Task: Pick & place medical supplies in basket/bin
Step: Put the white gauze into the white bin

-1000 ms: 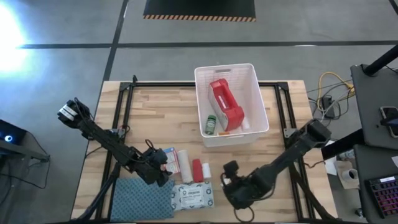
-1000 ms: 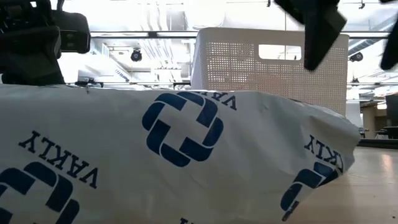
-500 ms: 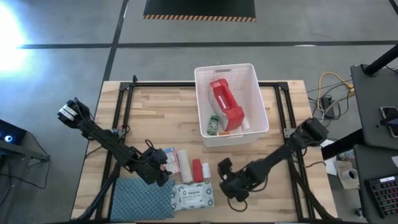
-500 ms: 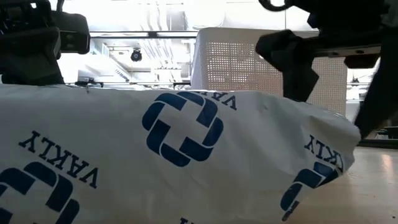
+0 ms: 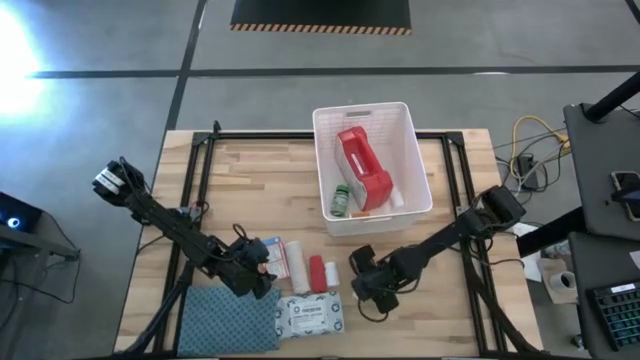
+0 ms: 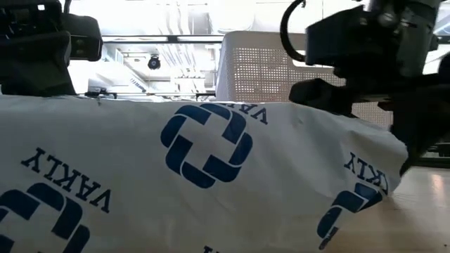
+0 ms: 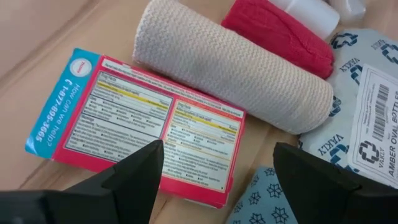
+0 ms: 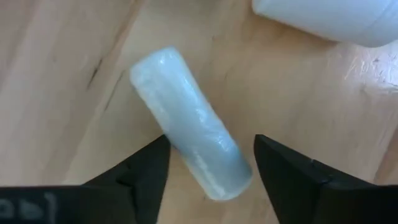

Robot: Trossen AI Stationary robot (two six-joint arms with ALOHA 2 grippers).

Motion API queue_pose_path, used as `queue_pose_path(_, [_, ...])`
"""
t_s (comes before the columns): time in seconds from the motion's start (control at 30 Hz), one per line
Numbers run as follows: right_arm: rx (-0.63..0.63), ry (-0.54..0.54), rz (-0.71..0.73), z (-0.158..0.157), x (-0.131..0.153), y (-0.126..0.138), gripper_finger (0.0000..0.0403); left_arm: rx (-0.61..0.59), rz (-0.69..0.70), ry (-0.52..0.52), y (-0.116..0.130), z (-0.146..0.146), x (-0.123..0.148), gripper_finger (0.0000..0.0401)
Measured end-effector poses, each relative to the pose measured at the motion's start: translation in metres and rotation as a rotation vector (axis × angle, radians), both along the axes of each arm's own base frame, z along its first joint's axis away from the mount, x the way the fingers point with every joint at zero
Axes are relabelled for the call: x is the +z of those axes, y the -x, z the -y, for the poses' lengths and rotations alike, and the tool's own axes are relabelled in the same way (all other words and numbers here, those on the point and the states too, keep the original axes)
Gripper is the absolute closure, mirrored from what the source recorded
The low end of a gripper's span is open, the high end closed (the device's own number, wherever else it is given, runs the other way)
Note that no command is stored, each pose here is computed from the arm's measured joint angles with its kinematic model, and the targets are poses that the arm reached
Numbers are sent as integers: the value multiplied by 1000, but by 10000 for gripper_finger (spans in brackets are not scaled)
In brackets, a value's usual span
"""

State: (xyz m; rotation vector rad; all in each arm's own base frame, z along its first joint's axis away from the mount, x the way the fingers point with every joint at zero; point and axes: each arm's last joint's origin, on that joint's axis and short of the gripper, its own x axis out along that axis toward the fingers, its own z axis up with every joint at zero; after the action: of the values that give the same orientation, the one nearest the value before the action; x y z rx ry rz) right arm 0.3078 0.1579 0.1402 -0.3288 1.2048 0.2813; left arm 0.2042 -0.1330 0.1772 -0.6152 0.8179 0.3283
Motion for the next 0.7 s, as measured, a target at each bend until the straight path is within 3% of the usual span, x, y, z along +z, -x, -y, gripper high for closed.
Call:
queue_pose_path(0.23, [-166,-73,-43,-2,9,-1,278,9,8,-10,0,0,0,120])
queue_pose_path(0.43, [-293,-157,-8,-2,54,-1,372,13,11,-8,-1,0,1,120])
queue_pose_path(0.57, [-403,-152,222,7,124,8,376,30,13,8,-1,0,1,120])
queue_pose_path(0.7, [-576,9,554,34,190,30,338,32,12,8,0,0,1,120])
